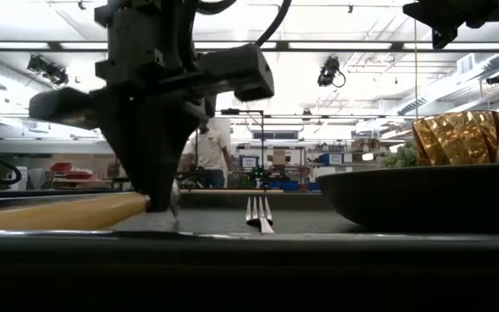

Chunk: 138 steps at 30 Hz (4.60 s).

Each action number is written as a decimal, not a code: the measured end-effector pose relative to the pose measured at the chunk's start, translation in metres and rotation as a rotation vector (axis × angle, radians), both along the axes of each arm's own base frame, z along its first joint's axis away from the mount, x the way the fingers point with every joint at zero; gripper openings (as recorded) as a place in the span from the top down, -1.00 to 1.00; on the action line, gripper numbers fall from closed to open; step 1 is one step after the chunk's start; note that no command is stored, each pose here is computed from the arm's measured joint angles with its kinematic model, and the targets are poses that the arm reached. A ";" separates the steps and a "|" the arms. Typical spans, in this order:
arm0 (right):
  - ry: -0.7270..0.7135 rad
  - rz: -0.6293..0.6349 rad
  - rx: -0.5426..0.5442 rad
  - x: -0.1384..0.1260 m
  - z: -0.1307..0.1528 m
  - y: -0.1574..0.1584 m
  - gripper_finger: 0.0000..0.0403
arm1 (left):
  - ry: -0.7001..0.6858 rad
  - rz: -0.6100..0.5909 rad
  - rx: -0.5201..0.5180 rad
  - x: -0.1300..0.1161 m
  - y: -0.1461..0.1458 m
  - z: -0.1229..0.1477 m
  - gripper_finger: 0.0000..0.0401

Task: Pick and place plate/cup/fork/spoon on tray
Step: Put the yellow spoon to the left side of the orange fork on the black serving tray

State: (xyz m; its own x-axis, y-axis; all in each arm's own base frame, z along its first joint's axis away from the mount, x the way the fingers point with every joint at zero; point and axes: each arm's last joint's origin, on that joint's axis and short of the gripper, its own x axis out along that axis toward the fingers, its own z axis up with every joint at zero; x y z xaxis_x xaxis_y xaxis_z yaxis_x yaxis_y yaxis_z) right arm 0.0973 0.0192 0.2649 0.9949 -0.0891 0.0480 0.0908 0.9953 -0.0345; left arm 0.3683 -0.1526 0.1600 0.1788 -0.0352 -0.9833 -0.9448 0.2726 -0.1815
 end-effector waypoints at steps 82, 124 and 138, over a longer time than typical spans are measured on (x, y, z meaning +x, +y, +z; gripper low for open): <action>-0.012 0.005 -0.005 0.000 0.001 0.000 0.30 | 0.208 -0.472 -0.153 0.011 -0.011 0.011 0.29; -0.028 0.027 -0.001 0.000 0.003 0.001 0.30 | 0.111 -0.489 -0.135 0.023 -0.028 -0.009 0.67; -0.027 0.027 -0.001 0.000 0.003 0.001 0.30 | 0.075 -0.423 -0.080 0.032 -0.012 -0.008 0.69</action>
State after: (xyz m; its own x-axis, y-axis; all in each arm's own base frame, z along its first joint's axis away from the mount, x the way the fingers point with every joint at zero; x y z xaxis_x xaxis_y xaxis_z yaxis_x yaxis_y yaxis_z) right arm 0.0977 0.0201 0.2678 0.9953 -0.0619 0.0748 0.0646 0.9973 -0.0336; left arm 0.4006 -0.1651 0.1520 0.0602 -0.1665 -0.9842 -0.7645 0.6263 -0.1528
